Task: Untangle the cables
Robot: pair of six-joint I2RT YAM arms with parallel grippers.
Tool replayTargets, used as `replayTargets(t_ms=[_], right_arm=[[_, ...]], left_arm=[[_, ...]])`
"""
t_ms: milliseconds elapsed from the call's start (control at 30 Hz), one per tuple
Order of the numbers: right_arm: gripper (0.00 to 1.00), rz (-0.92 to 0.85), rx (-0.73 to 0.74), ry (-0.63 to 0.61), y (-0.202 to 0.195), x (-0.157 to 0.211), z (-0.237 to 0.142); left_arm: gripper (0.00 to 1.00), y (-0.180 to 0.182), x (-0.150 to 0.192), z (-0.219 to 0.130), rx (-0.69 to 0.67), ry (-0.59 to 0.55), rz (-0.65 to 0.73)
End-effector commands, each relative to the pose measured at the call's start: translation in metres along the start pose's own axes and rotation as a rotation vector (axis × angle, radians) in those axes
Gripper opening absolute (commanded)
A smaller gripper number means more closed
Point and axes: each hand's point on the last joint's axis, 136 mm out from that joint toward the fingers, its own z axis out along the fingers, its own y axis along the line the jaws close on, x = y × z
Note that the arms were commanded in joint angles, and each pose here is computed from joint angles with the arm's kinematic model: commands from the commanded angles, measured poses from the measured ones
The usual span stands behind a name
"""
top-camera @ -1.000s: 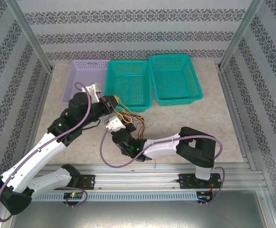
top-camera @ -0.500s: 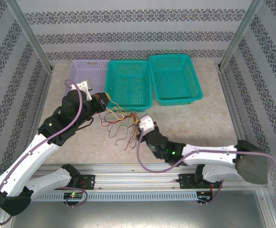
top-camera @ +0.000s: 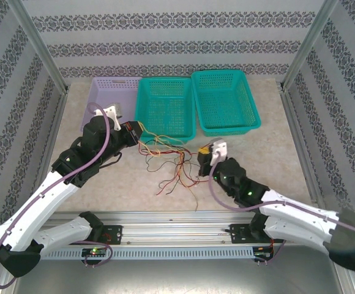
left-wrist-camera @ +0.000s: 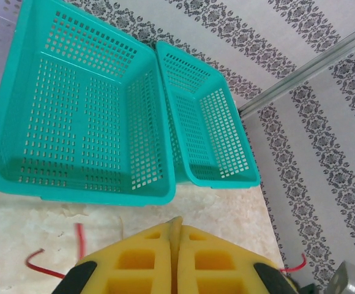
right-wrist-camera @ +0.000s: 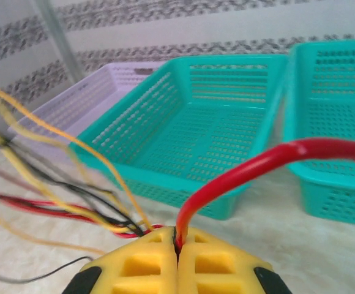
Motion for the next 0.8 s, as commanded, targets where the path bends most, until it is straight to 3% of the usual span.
replayTargets(t_ms=[0, 433, 767], right_arm=[[0.00, 0.098, 0.037, 0.035, -0.027, 0.004, -0.009], [0.00, 0.299, 0.427, 0.178, -0.141, -0.007, -0.041], [0.00, 0.379, 0.651, 0.179, -0.196, -0.008, -0.072]], left_arm=[[0.00, 0.000, -0.006, -0.012, -0.007, -0.027, 0.067], [0.00, 0.058, -0.006, -0.031, -0.288, 0.002, 0.269], [0.00, 0.094, -0.019, -0.055, -0.420, 0.009, 0.293]])
